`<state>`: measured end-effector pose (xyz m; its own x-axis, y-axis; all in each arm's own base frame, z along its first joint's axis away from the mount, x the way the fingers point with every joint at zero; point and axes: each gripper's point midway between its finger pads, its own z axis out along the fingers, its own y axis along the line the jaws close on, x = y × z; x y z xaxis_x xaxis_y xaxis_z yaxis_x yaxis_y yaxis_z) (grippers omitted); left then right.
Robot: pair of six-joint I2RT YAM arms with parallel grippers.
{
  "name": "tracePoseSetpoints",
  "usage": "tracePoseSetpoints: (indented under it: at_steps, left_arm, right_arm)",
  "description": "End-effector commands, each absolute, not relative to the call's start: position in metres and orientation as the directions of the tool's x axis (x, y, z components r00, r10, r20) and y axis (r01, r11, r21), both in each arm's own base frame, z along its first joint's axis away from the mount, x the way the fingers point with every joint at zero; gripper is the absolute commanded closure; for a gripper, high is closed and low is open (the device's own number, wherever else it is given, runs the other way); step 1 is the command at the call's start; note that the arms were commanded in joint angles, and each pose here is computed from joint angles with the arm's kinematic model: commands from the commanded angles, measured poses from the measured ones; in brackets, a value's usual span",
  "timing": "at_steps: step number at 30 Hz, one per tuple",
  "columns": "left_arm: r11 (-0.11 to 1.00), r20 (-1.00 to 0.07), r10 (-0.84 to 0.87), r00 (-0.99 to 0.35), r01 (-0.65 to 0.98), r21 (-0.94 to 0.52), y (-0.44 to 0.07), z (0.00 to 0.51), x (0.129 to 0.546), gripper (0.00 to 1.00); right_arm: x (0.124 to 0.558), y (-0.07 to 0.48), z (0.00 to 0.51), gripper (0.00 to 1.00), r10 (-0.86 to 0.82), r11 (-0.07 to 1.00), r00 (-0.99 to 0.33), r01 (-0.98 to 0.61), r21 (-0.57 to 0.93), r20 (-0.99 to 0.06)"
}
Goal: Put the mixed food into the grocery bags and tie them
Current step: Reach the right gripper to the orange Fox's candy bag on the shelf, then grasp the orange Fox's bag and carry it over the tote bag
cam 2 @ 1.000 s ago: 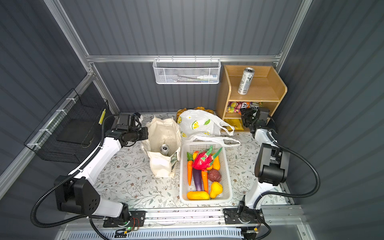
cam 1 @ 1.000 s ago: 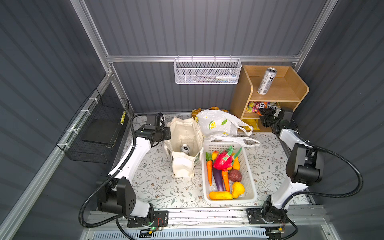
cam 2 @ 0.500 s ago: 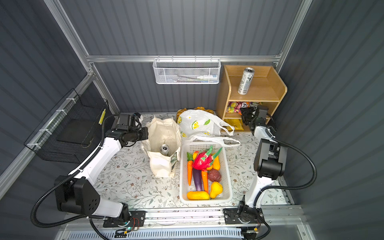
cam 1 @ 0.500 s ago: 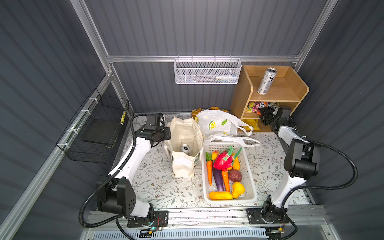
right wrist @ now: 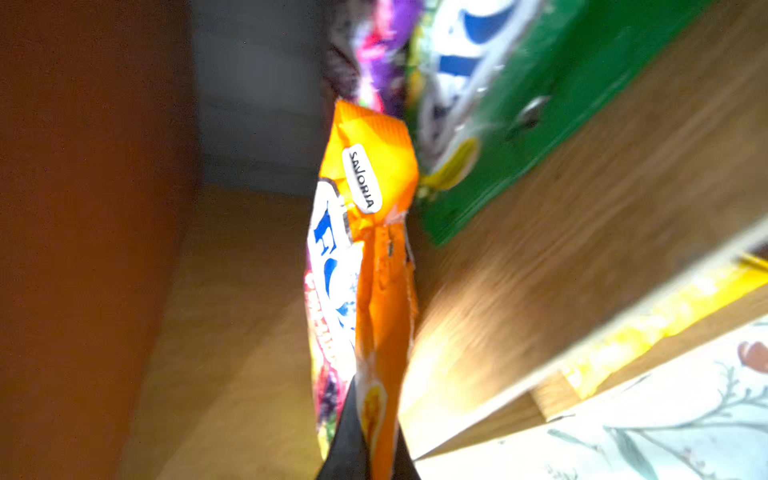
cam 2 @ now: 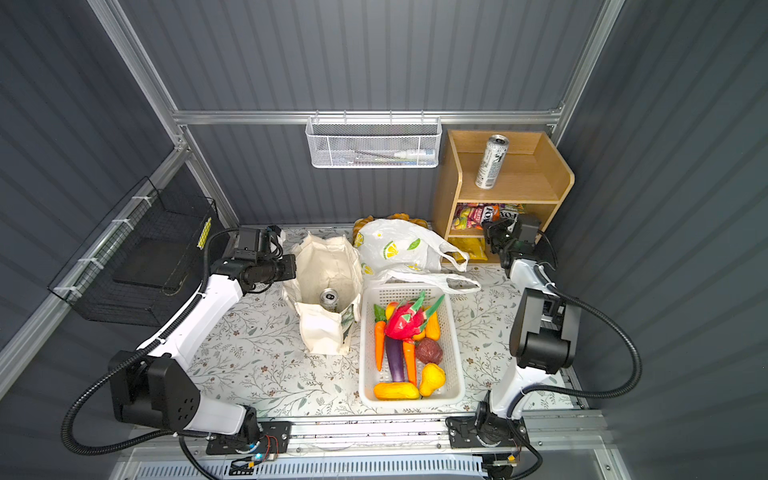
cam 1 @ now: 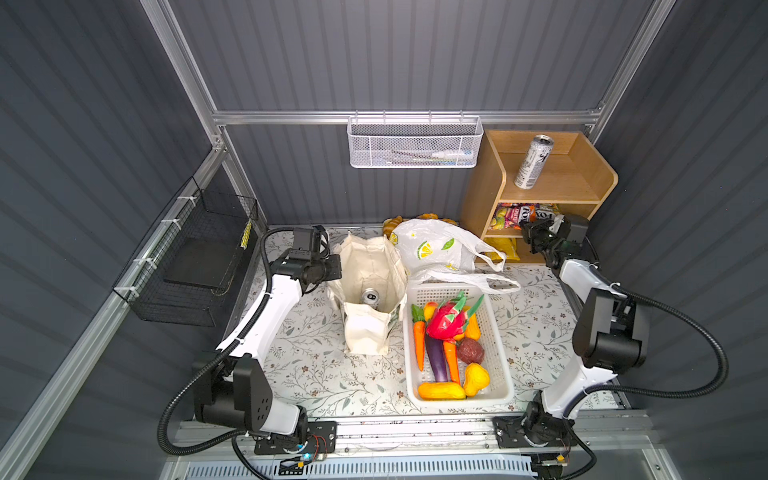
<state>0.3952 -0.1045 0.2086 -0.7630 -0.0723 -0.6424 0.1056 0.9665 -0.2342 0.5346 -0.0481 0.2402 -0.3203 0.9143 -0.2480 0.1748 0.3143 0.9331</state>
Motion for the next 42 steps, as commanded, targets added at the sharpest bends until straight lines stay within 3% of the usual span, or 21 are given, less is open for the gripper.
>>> tracePoseSetpoints:
  at_steps: [1,10,16,23,31,37,42]
  left_arm:
    - [0.972,-0.575,-0.047,-0.817,0.095,-0.215,-0.1,0.187,0.38,1.0]
    - [0.972,-0.582,-0.046,-0.812,0.097,-0.213,-0.1,0.19,0.38,1.0]
    - [0.972,-0.584,-0.046,-0.81,0.1,-0.215,-0.1,0.19,0.379,1.0]
    - [0.971,-0.584,-0.044,-0.811,0.103,-0.216,-0.101,0.19,0.379,1.0]
    - [0.971,-0.582,-0.046,-0.812,0.101,-0.217,-0.101,0.189,0.38,1.0]
    - [0.972,-0.582,-0.041,-0.812,0.103,-0.212,-0.101,0.19,0.38,1.0]
    - [0.972,-0.58,-0.039,-0.814,0.104,-0.212,-0.101,0.189,0.38,1.0]
  right_arm:
    - [0.518,-0.04,0.283,1.0,0.896,0.345,-0.319,0.06,0.937,-0.309]
    - [0.445,-0.027,0.326,1.0,0.898,0.358,-0.287,0.031,0.933,-0.335]
    - [0.394,0.01,0.352,1.0,0.857,0.387,-0.349,-0.049,0.921,-0.379]
    - [0.361,0.117,0.404,1.0,0.711,0.406,-0.514,-0.256,0.877,-0.479]
    - [0.345,0.266,0.435,1.0,0.446,0.321,-0.694,-0.466,0.825,-0.566]
    - [0.338,0.347,0.417,1.0,0.268,0.279,-0.77,-0.514,0.811,-0.58]
    - [0.353,0.395,0.364,1.0,0.154,0.332,-0.816,-0.489,0.807,-0.558]
